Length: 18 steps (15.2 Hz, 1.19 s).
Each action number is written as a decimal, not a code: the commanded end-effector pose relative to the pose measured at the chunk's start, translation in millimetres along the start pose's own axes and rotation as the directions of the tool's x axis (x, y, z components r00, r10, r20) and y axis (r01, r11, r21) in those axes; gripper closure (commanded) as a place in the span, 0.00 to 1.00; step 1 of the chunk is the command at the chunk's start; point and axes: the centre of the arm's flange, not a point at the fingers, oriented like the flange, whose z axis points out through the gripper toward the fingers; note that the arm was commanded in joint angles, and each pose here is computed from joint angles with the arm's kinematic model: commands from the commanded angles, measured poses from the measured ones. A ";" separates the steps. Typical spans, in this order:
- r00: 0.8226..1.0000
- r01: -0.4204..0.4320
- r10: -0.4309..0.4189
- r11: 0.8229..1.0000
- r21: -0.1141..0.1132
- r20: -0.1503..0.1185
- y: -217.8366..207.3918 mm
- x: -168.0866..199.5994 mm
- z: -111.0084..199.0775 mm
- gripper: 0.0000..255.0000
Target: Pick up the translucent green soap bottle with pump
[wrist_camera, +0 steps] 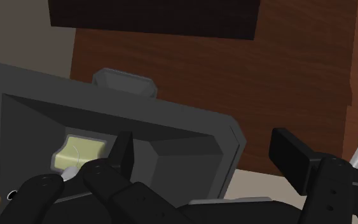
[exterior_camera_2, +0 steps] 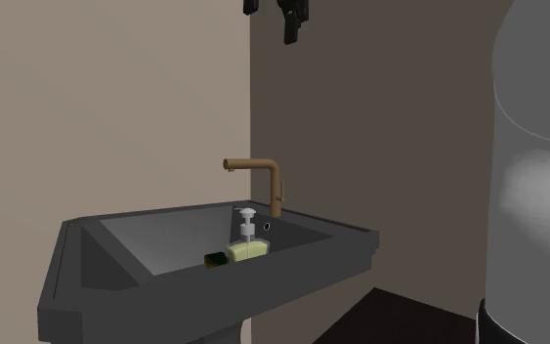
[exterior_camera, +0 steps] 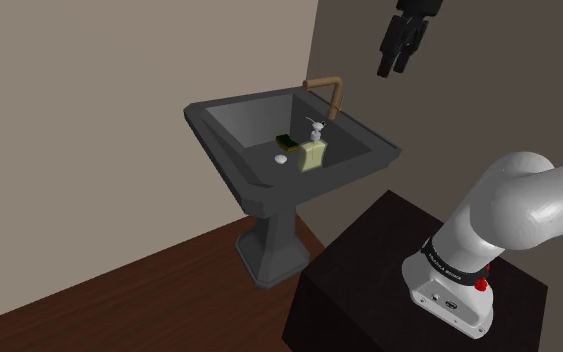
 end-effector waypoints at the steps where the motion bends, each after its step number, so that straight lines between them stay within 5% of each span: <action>1: 1.000 0.000 0.000 1.000 0.000 0.000 0.0 0.0 0.0 0.00; 18: 0.994 -0.109 0.109 0.994 0.020 0.001 115.9 139.1 135.0 0.00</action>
